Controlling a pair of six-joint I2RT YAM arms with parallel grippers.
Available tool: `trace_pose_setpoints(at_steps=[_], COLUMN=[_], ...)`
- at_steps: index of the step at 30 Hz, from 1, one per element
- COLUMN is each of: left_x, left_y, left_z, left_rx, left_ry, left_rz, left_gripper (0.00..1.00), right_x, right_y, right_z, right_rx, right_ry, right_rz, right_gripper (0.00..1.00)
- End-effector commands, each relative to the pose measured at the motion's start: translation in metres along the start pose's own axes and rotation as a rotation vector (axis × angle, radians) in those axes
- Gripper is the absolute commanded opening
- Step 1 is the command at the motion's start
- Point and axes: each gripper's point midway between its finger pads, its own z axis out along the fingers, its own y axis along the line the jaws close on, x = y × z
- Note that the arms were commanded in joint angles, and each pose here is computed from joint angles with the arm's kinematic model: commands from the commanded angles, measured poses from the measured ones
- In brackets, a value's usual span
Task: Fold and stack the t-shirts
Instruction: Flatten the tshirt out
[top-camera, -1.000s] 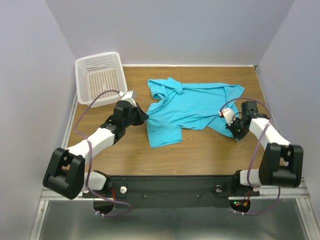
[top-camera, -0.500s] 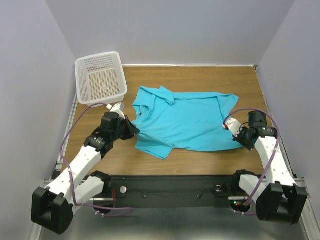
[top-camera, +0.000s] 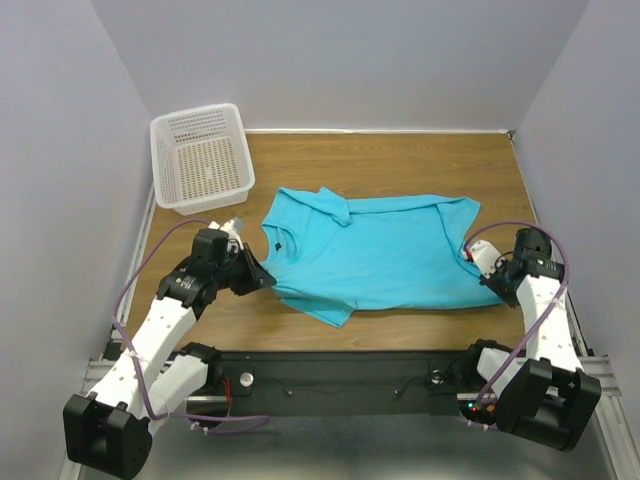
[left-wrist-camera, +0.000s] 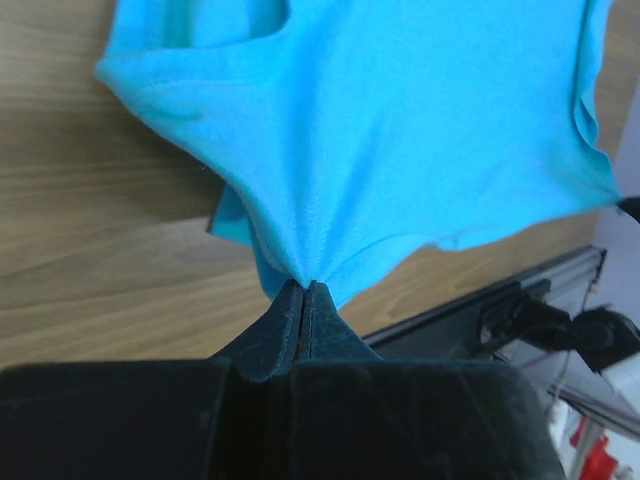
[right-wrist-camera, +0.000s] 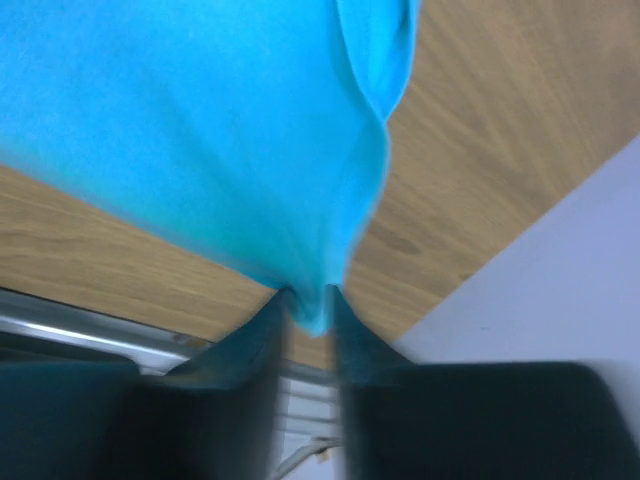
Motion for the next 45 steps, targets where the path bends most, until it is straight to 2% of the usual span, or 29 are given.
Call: trace_pose_setpoints(at_steps=[1,2,4,6,8,11,12,14,16,21,22,23,25,26,28,29,30,34,35,37,40,45], left_x=[0.024,0.028,0.015,-0.001,-0.031,-0.059,-0.072,-0.082,-0.103,-0.144,-0.155,-0.153,-0.165,-0.161,-0.167,-0.155,-0.155,-0.142,-0.134,-0.121,-0.107,-0.113], left_y=[-0.019,-0.017,-0.020,-0.018,-0.031,-0.047,-0.056,-0.064,-0.072,-0.095,-0.113,-0.109,-0.123,-0.120,-0.134,-0.131,-0.131,-0.136,-0.128,-0.136,-0.130,-0.126], left_z=[-0.010,-0.012,-0.020,-0.031,-0.049,-0.057,-0.053,-0.040,-0.017,0.026,0.027,0.048,0.057,0.075,0.082,0.098,0.104,0.136,0.151,0.166,0.193,0.210], left_rx=[0.116,0.105,0.081,0.021,0.001,0.028,0.067,0.112,0.153,0.227,0.273,0.263,0.267,0.254,0.268,0.261,0.249,0.221,0.212,0.235,0.241,0.200], left_ry=[0.133,0.146,0.102,0.029,-0.083,-0.188,-0.238,-0.258,-0.306,-0.375,-0.405,-0.364,-0.378,-0.341,-0.341,-0.282,-0.277,-0.208,-0.162,-0.140,-0.080,-0.061], left_rz=[-0.020,-0.013,0.020,0.070,0.129,0.190,0.234,0.273,0.290,0.388,0.452,0.555,0.675,0.765,0.894,0.949,1.079,1.390,1.417,1.542,1.652,1.691], left_gripper=[0.10,0.32,0.50,0.66,0.72,0.73,0.73,0.73,0.73,0.71,0.69,0.68,0.68,0.68,0.68,0.68,0.69,0.70,0.70,0.70,0.69,0.68], right_x=[-0.018,-0.025,-0.046,-0.059,-0.083,-0.118,-0.132,-0.153,-0.165,-0.197,-0.200,-0.203,-0.208,-0.210,-0.213,-0.215,-0.215,-0.214,-0.215,-0.216,-0.216,-0.214], right_y=[0.003,0.001,-0.010,-0.017,-0.034,-0.045,-0.047,-0.069,-0.073,-0.107,-0.109,-0.112,-0.116,-0.117,-0.119,-0.119,-0.119,-0.119,-0.119,-0.117,-0.115,-0.110], right_z=[0.002,0.000,-0.007,-0.007,-0.015,-0.006,0.008,0.018,0.047,0.069,0.073,0.075,0.079,0.079,0.081,0.080,0.080,0.084,0.085,0.084,0.083,0.083], right_rx=[-0.039,-0.044,-0.058,-0.088,-0.082,-0.173,-0.240,-0.263,-0.359,-0.400,-0.414,-0.420,-0.439,-0.442,-0.453,-0.459,-0.461,-0.459,-0.462,-0.473,-0.484,-0.493], right_ry=[-0.100,-0.125,-0.201,-0.239,-0.329,-0.423,-0.439,-0.469,-0.422,-0.464,-0.463,-0.467,-0.477,-0.484,-0.491,-0.499,-0.499,-0.494,-0.493,-0.497,-0.502,-0.502], right_rz=[0.011,0.029,0.087,0.126,0.191,0.341,0.446,0.548,0.706,0.803,0.815,0.820,0.823,0.822,0.823,0.819,0.818,0.821,0.824,0.829,0.832,0.830], right_gripper=[0.43,0.56,0.65,0.68,0.68,0.68,0.68,0.66,0.63,0.63,0.63,0.63,0.63,0.63,0.63,0.63,0.63,0.63,0.63,0.64,0.64,0.64])
